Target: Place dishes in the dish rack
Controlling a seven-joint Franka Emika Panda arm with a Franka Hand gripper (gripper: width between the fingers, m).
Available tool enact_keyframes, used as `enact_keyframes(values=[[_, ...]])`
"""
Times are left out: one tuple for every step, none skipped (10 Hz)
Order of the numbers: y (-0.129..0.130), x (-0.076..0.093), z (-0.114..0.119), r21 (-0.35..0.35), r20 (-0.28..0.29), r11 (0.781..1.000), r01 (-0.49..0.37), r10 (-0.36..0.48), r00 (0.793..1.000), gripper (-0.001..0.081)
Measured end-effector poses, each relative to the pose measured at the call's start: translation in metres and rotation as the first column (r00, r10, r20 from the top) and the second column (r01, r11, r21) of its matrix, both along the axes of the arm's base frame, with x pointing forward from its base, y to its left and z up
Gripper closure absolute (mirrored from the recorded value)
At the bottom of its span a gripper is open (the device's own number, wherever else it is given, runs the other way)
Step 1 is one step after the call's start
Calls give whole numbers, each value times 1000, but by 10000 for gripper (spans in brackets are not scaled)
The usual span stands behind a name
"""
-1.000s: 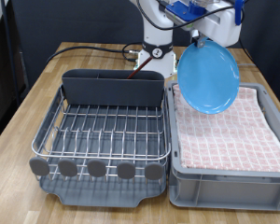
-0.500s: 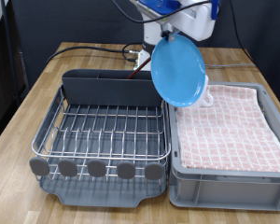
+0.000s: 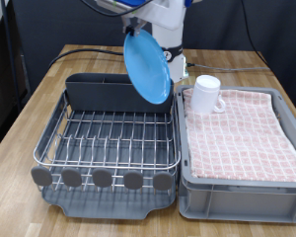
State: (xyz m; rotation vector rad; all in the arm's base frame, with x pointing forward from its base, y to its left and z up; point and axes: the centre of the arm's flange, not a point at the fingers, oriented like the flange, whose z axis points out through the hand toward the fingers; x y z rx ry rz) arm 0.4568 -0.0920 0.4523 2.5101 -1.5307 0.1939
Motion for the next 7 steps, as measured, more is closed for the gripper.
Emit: enact_keyframes(values=[[-6, 1, 2, 2, 3, 999, -37, 37, 999, 787], [-5, 1, 1, 2, 2, 1000, -25, 25, 1000, 787], [-5, 1, 0, -17, -6, 999, -36, 36, 999, 787], [-7, 3, -2, -51, -18, 997, -62, 61, 998, 787], [-10, 5, -4, -85, -32, 992, -94, 92, 995, 787], [-14, 11, -5, -120, -37, 983, -136, 133, 990, 787], [-19, 19, -7, -150, -33, 973, -173, 170, 985, 787]])
